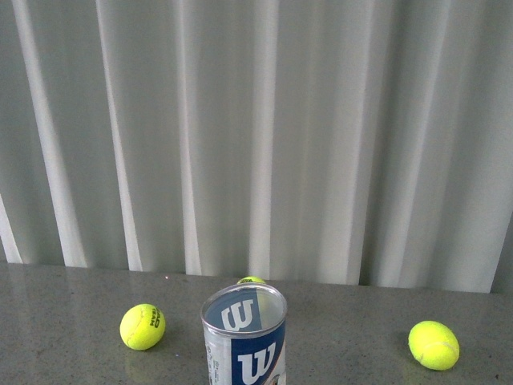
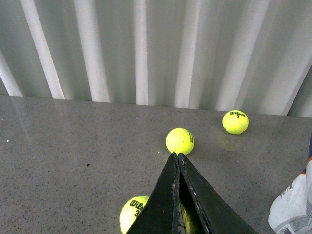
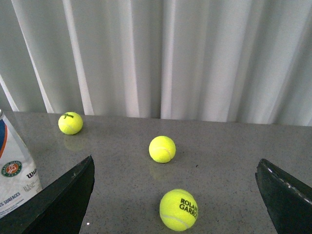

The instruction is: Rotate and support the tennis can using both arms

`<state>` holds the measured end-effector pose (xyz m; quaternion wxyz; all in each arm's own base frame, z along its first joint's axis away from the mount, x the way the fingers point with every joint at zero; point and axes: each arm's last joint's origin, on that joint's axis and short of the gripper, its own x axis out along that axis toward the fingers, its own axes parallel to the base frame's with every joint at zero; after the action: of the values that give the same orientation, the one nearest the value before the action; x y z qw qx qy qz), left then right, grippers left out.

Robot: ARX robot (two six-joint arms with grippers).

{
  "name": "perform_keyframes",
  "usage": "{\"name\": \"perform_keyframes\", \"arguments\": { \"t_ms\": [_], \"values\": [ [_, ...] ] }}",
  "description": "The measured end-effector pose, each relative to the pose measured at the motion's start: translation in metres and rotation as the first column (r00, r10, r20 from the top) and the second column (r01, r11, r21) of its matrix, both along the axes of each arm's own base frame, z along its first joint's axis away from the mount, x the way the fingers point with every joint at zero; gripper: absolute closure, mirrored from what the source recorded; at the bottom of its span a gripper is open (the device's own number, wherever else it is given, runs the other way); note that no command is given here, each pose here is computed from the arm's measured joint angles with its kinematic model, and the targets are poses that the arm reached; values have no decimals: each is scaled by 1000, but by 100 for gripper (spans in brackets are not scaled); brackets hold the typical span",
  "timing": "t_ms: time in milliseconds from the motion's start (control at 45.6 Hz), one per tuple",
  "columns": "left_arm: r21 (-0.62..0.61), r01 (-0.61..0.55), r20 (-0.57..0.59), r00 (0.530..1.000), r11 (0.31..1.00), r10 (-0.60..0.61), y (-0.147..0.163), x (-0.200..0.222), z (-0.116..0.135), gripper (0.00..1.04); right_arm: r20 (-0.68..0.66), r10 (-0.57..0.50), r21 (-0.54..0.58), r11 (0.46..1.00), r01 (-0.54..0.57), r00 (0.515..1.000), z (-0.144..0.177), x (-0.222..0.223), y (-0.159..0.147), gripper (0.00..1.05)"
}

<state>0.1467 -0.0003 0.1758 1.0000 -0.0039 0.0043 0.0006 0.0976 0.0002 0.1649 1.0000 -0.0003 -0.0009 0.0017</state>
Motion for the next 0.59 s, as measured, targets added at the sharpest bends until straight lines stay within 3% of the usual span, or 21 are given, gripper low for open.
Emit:
{"name": "perform_keyframes", "arguments": {
  "t_ms": [592],
  "values": [
    [1, 3, 34, 999, 1000, -3, 0, -24, -1, 101, 0, 0, 0, 1000, 0, 1000, 0, 0, 0, 7]
  ]
}}
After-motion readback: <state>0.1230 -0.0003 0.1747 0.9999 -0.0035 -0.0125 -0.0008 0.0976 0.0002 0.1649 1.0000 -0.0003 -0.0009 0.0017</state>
